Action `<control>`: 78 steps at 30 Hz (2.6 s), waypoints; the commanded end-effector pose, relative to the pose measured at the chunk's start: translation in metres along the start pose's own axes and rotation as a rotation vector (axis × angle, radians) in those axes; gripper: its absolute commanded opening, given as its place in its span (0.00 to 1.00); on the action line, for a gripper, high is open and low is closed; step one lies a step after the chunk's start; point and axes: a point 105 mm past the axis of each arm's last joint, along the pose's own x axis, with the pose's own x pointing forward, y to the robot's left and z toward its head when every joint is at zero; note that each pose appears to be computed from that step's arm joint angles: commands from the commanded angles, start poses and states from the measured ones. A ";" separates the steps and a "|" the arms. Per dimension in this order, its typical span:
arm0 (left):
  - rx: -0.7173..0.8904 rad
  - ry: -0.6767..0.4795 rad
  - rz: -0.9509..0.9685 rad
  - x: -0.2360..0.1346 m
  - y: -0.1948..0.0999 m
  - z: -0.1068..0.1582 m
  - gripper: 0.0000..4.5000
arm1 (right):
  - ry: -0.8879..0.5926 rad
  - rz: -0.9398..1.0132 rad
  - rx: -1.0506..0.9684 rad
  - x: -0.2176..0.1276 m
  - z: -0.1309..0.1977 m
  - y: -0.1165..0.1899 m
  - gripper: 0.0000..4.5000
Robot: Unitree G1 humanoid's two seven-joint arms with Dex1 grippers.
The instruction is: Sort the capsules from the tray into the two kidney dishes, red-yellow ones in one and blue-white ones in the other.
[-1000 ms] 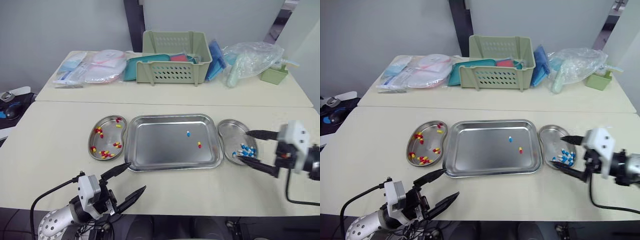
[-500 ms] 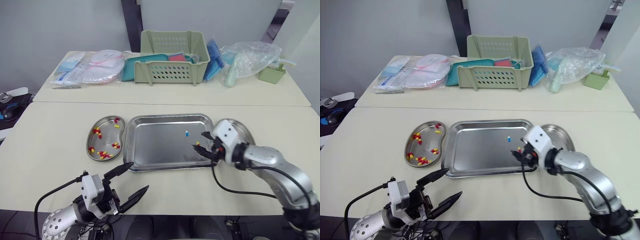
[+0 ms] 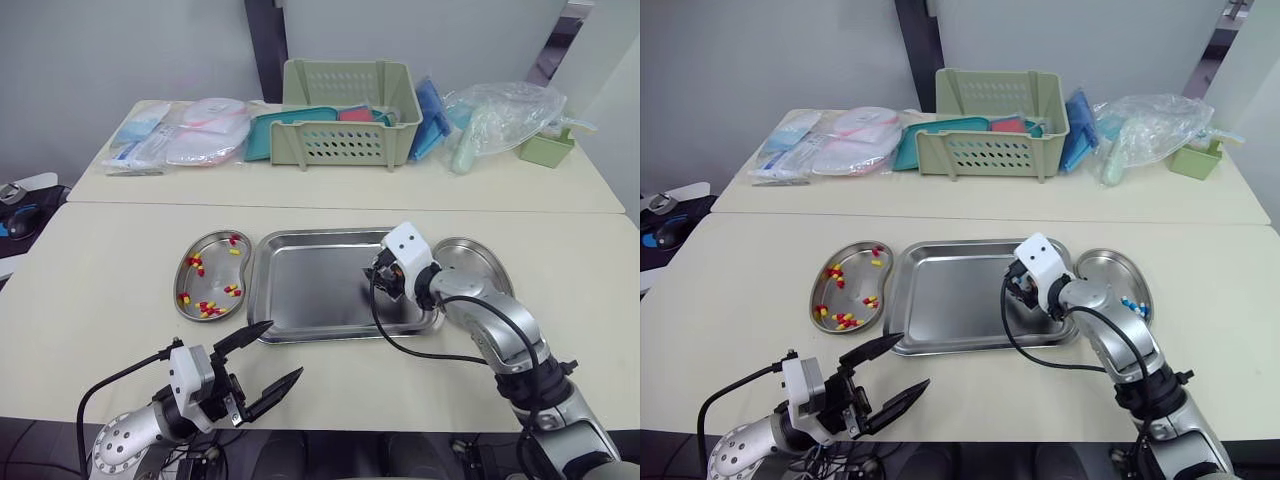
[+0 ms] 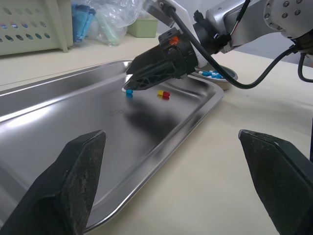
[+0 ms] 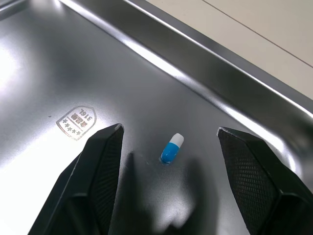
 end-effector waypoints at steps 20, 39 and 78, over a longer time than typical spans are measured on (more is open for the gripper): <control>0.020 -0.020 -0.003 0.002 -0.001 0.000 1.00 | -0.037 0.016 -0.030 0.006 0.009 0.003 0.00; 0.049 -0.105 -0.305 0.022 -0.015 0.018 1.00 | -0.065 -0.116 0.095 -0.119 -0.014 -0.071 0.00; 0.060 -0.055 -0.102 0.017 0.008 0.020 1.00 | -0.059 -0.099 0.005 -0.150 -0.054 -0.091 0.99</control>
